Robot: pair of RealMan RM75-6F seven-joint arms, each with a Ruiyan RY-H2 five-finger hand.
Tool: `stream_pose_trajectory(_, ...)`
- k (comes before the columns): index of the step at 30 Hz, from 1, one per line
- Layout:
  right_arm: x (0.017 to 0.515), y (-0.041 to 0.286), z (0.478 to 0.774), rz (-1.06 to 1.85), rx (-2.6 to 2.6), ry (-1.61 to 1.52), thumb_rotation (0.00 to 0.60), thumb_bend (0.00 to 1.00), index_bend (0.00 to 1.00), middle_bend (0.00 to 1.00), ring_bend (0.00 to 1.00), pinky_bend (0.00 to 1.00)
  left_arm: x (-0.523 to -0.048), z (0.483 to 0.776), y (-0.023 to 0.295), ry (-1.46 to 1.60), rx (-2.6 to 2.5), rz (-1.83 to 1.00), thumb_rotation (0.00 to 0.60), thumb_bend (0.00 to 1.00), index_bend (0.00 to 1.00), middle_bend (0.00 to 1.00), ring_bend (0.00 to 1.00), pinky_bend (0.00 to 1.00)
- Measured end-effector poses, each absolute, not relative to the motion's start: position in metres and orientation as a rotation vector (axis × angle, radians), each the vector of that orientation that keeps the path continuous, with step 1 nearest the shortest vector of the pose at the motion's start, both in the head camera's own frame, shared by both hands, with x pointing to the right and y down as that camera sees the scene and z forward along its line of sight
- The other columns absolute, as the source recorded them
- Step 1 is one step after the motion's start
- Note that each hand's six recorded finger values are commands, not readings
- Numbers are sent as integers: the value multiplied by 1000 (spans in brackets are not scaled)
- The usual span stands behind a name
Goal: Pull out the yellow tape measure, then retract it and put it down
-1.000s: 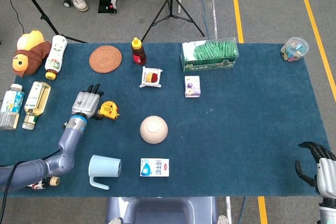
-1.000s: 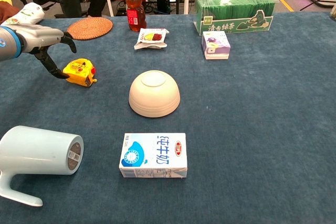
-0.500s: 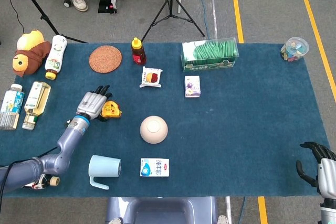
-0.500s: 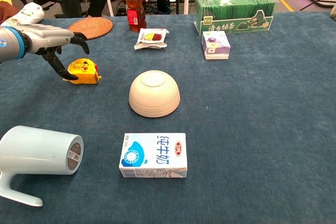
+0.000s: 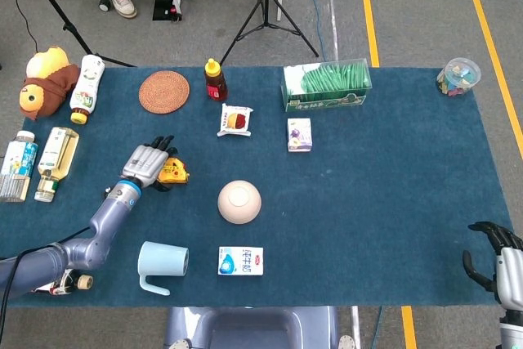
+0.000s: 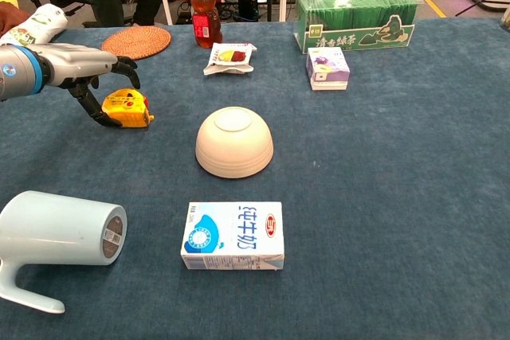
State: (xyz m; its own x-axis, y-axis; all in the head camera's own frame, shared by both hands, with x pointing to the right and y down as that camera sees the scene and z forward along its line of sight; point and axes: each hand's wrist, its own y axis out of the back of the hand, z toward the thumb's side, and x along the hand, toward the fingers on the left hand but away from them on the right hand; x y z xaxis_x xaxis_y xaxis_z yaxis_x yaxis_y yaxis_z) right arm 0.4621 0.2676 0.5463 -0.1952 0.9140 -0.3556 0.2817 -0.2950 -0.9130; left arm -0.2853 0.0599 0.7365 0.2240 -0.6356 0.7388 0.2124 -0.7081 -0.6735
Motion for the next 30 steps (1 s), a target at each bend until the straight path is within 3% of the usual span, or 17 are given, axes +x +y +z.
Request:
stream_pose_trajectory(14, 462, 268, 544, 1528, -1520, -1415, 586, 433, 310, 288, 235, 245, -283, 743, 57, 391, -1804, -1561, 488, 227, 276, 118, 39, 254)
stream_pose_trajectory(17, 462, 268, 544, 1529, -1518, -1415, 588, 433, 310, 288, 235, 245, -283, 744, 57, 389, -1805, -1560, 495, 248, 328, 173, 96, 273)
stream_pose_trajectory(21, 462, 268, 544, 1530, -1515, -1416, 585, 433, 311, 288, 235, 246, -282, 744, 56, 399, -1811, -1555, 511, 300, 469, 306, 233, 356)
stream_pose_trajectory(30, 456, 263, 545, 1506, -1539, -1409, 585, 432, 310, 288, 235, 252, -279, 729, 52, 432, -1816, -1485, 514, 326, 550, 389, 332, 429)
